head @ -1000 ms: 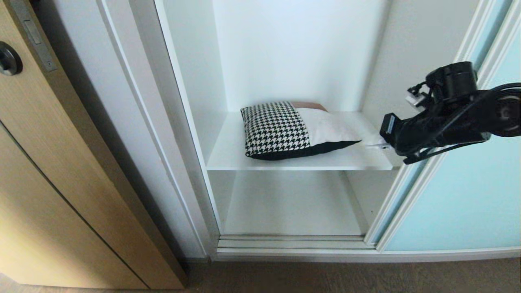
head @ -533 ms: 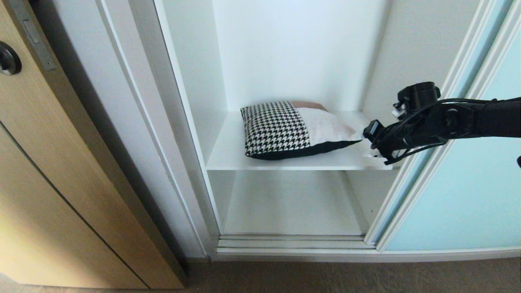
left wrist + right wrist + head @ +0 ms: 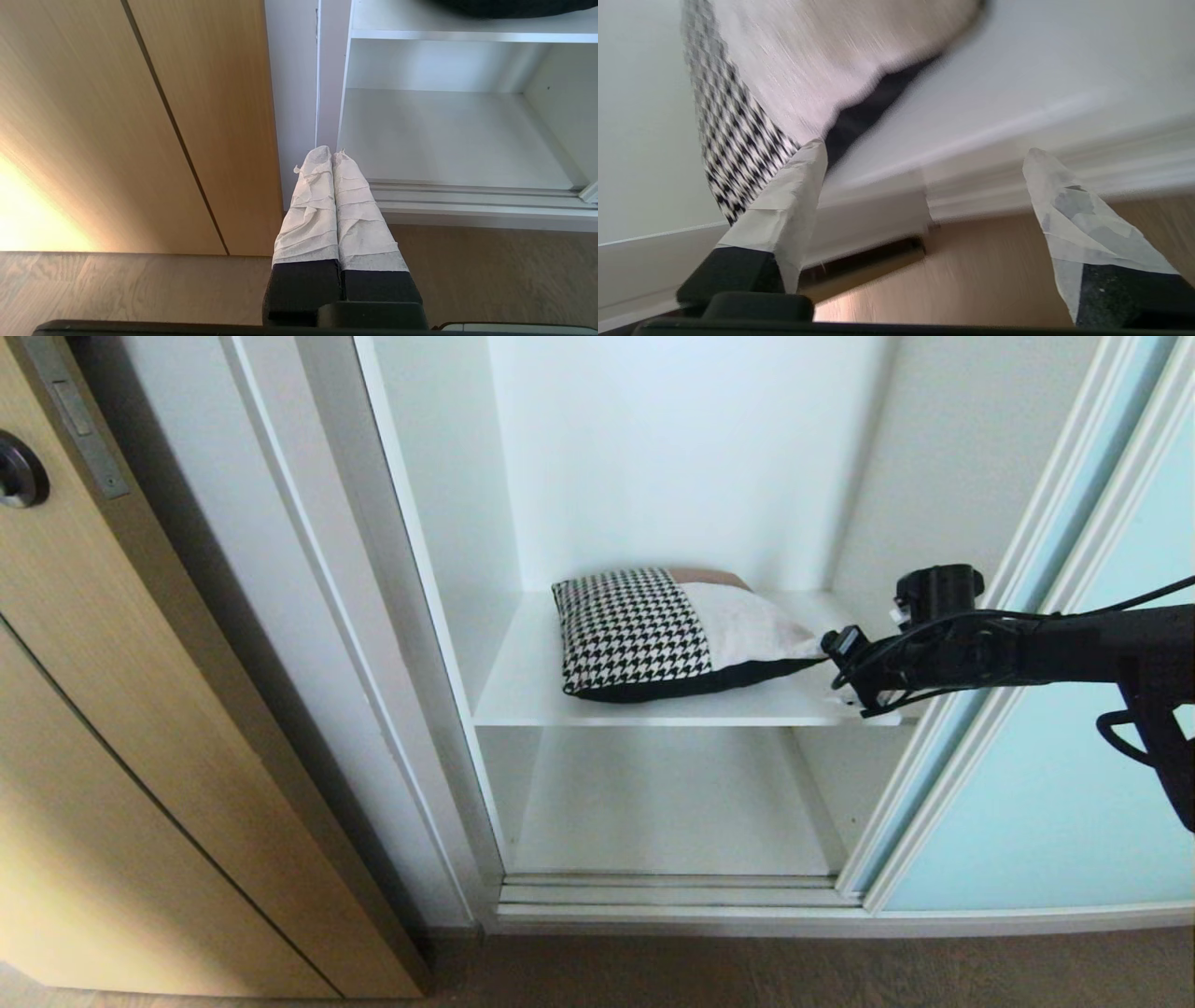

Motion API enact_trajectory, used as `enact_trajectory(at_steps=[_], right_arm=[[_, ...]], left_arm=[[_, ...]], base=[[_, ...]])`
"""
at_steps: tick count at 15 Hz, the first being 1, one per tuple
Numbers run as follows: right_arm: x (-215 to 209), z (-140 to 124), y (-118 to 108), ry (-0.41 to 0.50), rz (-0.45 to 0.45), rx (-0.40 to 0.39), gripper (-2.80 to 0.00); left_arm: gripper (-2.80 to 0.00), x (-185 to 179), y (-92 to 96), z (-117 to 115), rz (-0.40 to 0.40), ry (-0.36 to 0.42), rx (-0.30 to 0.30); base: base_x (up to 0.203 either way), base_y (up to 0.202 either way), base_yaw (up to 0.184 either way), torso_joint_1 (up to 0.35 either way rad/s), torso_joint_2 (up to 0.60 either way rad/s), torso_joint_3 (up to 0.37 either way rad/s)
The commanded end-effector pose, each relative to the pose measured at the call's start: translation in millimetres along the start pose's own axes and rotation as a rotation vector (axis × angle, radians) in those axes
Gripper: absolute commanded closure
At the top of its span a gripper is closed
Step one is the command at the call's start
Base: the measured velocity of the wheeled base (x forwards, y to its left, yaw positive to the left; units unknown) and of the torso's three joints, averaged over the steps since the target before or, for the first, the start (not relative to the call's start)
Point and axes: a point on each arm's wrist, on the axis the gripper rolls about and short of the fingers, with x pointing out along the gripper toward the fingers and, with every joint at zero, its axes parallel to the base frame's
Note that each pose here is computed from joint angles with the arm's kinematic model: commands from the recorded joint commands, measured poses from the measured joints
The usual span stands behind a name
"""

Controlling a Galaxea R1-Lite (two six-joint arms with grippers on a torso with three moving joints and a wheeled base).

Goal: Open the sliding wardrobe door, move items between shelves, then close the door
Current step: Place the pillow on the lower shelf

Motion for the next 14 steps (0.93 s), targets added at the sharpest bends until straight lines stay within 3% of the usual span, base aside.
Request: enact_trajectory(at_steps=[1,8,14], right_arm=[[13,3,-13,-0.028,0.035,-0.007,-2.8],[29,1,-11,-0.153,0.207,-0.107,-2.8],[45,-5,-9,-0.163,0.249,-0.137,-2.8]], left_arm=[[0.0,0,0.0,0,0.0,0.002,0.0],[0.0,0,0.0,0,0.001,0.001,0.0],[0.0,0,0.0,0,-0.001,0.001,0.0]], base=[[0.0,0.0,0.0,0.0,0.0,0.0],[0.0,0.0,0.0,0.0,0.0,0.0],[0.0,0.0,0.0,0.0,0.0,0.0]])
